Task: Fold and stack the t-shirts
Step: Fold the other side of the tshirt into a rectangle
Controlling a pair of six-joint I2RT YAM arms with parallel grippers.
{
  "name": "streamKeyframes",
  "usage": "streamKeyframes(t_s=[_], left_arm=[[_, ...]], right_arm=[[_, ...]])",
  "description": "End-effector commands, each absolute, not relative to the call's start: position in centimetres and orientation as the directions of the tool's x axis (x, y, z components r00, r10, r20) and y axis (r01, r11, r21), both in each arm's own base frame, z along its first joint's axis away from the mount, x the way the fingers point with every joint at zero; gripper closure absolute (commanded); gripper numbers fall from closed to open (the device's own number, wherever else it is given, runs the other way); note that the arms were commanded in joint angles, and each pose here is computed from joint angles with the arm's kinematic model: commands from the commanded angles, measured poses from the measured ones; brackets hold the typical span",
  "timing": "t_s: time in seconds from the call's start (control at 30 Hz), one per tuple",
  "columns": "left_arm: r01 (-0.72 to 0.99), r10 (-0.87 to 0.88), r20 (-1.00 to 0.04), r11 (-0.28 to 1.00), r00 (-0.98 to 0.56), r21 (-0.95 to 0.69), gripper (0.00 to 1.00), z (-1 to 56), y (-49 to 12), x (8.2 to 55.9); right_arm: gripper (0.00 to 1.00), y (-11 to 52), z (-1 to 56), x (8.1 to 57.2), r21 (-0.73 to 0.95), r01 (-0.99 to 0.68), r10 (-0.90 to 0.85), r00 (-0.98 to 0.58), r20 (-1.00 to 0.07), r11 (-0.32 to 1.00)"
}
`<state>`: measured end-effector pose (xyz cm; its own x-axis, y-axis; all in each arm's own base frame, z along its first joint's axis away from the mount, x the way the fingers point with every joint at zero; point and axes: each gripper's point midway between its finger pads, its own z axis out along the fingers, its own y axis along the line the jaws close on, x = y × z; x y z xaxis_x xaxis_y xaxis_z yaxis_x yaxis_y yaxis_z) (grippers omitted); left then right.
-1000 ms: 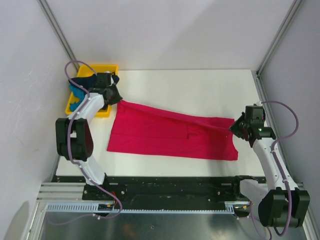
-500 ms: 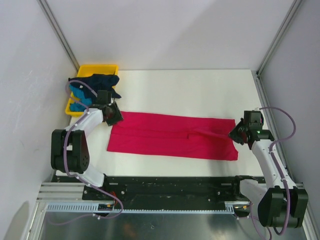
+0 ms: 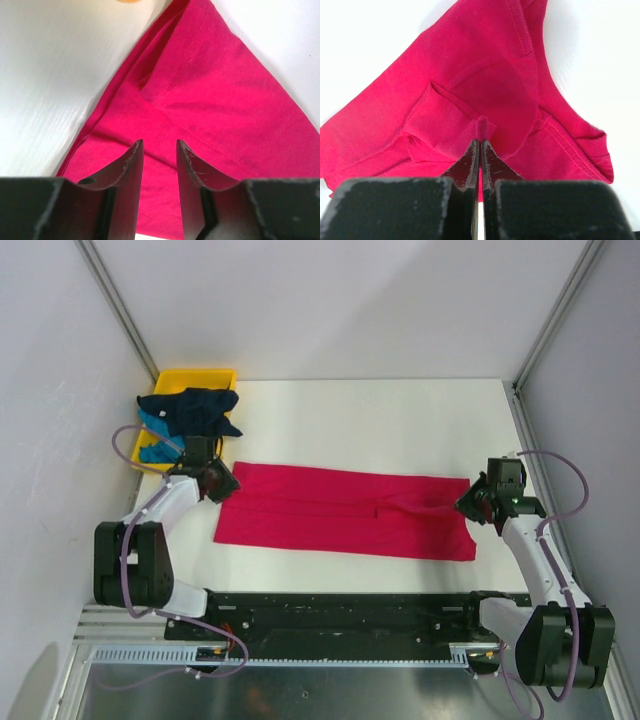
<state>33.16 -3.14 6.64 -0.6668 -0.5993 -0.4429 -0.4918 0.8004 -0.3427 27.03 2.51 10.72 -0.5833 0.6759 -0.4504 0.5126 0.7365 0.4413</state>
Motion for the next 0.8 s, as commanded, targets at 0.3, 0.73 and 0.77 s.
streamKeyframes(t_s=[0.3,0.73,0.77], left_arm=[[-0.582,-0.683,-0.437,0.729,-0.585,-0.361,0.67,4.6,-1.8,36.5],[-0.598,-0.695,-0.438,0.717,-0.570,-0.359,0.66,4.1,-0.6,38.1],[-0.597,-0.696,-0.437,0.716,-0.570,-0.361,0.66,4.1,-0.6,38.2]], right_arm=[[1.00,2.7,11.3,27.9,0.467,0.487,0.674,-0.575,-0.464,0.738],[1.00,2.9,11.1,28.2,0.474,0.480,0.673,-0.579,-0.460,0.738],[1.00,2.9,11.1,28.2,0.473,0.480,0.672,-0.581,-0.460,0.739]])
